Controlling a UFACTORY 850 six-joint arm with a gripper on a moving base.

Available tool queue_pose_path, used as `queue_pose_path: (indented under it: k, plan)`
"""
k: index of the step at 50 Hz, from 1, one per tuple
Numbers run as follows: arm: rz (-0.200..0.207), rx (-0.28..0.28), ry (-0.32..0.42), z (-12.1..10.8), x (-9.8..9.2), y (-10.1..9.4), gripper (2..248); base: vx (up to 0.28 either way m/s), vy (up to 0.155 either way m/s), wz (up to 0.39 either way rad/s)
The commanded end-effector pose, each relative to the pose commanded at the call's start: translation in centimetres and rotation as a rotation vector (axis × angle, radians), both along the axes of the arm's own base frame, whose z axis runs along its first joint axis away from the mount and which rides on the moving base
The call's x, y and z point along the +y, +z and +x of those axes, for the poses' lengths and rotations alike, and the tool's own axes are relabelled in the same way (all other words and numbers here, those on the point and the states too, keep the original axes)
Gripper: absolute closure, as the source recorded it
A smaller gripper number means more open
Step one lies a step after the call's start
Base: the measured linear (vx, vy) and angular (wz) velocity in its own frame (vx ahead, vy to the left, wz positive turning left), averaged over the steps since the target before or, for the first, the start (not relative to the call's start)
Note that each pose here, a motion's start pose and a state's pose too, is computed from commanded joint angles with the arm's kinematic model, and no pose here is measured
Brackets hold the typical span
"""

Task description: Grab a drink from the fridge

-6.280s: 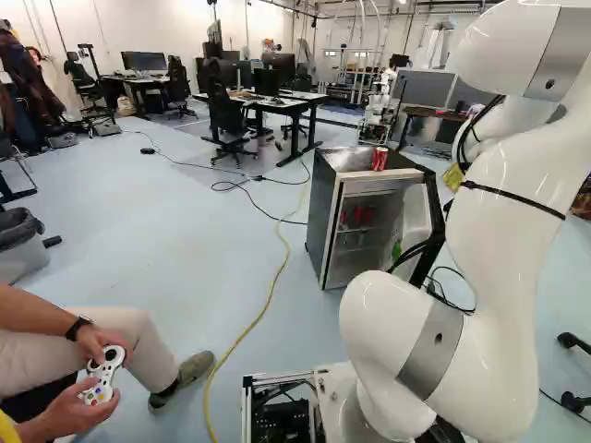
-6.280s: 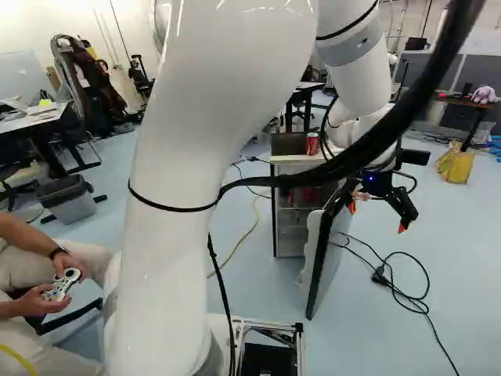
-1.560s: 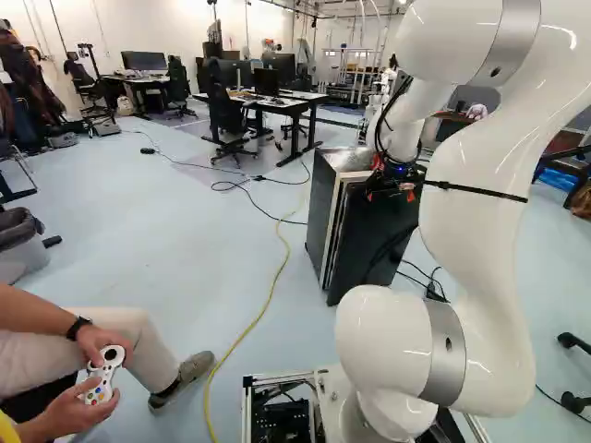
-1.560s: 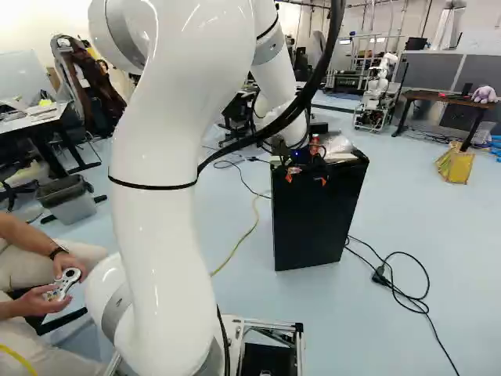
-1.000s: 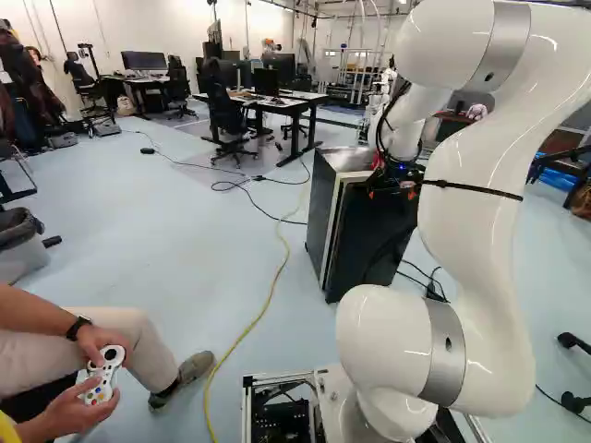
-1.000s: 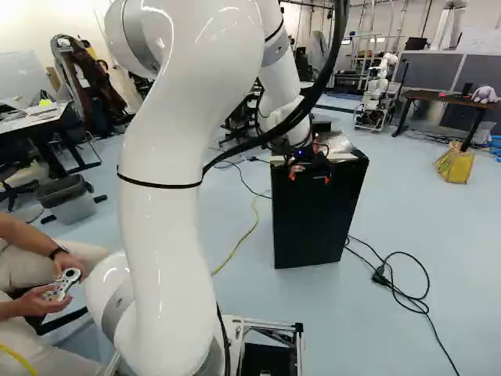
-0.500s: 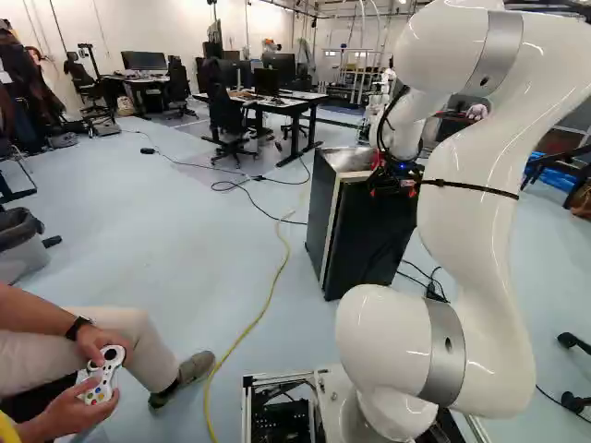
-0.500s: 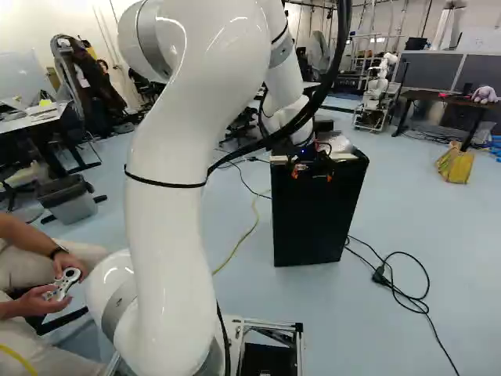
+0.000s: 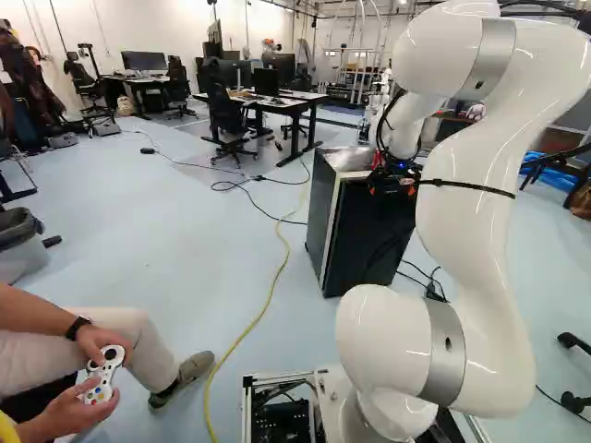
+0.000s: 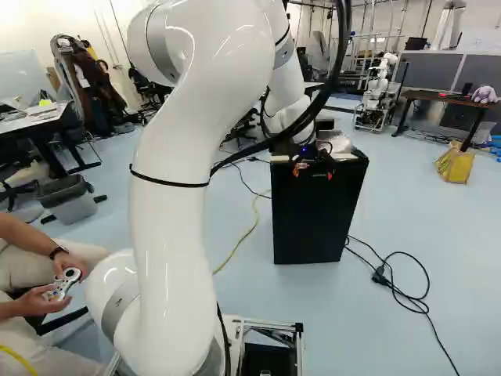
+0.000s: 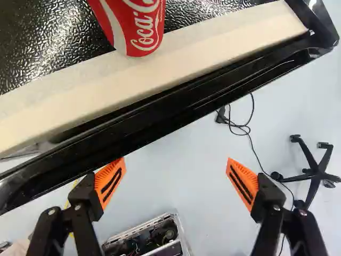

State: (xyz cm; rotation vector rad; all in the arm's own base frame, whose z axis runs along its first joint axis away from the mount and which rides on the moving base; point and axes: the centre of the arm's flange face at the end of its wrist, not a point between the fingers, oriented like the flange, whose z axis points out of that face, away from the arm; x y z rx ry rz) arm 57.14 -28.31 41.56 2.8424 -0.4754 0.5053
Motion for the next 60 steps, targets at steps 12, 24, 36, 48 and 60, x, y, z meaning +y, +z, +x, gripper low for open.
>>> queue_pose_path:
  k: [12, 24, 36, 48, 60]
  plan:
    - [-0.002, -0.004, 0.004, 0.6, 0.0, 0.0, 3, 0.0, 0.0, 0.0]
    - [-0.004, -0.008, 0.008, 1.1, 0.0, -0.1, 3, 0.0, 0.0, 0.0]
    - [-0.004, -0.009, 0.009, 1.2, 0.1, -0.1, 3, 0.0, 0.0, 0.0]
    - [0.001, 0.002, 0.007, 0.0, 0.5, 0.0, 3, 0.0, 0.0, 0.0]
    - [0.007, 0.011, 0.003, -2.0, 1.1, 0.1, 3, 0.0, 0.0, 0.0]
